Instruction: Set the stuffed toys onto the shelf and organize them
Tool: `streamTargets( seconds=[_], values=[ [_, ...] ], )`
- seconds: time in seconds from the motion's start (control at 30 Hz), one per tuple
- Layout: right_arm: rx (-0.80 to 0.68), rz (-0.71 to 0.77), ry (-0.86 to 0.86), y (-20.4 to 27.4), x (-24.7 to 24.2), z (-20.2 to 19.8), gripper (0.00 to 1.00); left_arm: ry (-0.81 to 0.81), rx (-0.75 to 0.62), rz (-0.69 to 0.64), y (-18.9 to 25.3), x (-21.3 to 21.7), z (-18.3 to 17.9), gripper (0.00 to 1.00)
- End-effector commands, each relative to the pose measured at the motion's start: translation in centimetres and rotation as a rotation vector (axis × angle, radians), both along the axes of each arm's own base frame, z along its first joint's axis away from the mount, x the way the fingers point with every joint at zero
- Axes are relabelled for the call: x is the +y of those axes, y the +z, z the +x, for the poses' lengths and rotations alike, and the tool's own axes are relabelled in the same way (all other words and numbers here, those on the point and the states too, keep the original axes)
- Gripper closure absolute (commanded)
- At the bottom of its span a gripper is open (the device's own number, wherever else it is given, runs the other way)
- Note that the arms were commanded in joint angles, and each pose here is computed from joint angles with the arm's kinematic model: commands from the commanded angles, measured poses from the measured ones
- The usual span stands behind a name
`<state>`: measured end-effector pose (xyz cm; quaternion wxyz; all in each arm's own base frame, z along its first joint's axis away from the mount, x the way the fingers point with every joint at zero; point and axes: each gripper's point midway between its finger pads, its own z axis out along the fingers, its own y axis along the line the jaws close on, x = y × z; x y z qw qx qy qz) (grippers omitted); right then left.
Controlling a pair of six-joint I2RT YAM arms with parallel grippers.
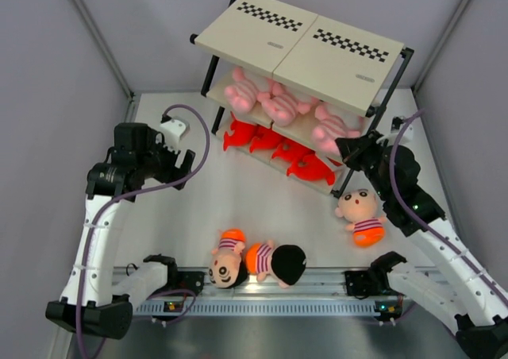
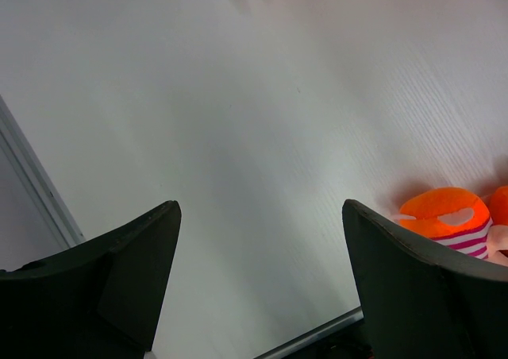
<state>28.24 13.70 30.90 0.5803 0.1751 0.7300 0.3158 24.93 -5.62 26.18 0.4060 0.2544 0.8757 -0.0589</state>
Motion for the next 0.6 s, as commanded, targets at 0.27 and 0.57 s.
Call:
streamTargets(
  seconds=[0.27, 0.57],
  values=[
    [-0.066, 0.028, -0.127, 2.6, -1.2, 1.9, 0.78, -0.017, -0.086, 0.017, 2.1, 0.3, -0.1, 0.11],
    [-0.08, -0.043, -0.043, 4.7, -1.1, -0.5, 0.41, -0.022, -0.079, 0.021, 1.7, 0.3, -0.2, 0.11]
  ],
)
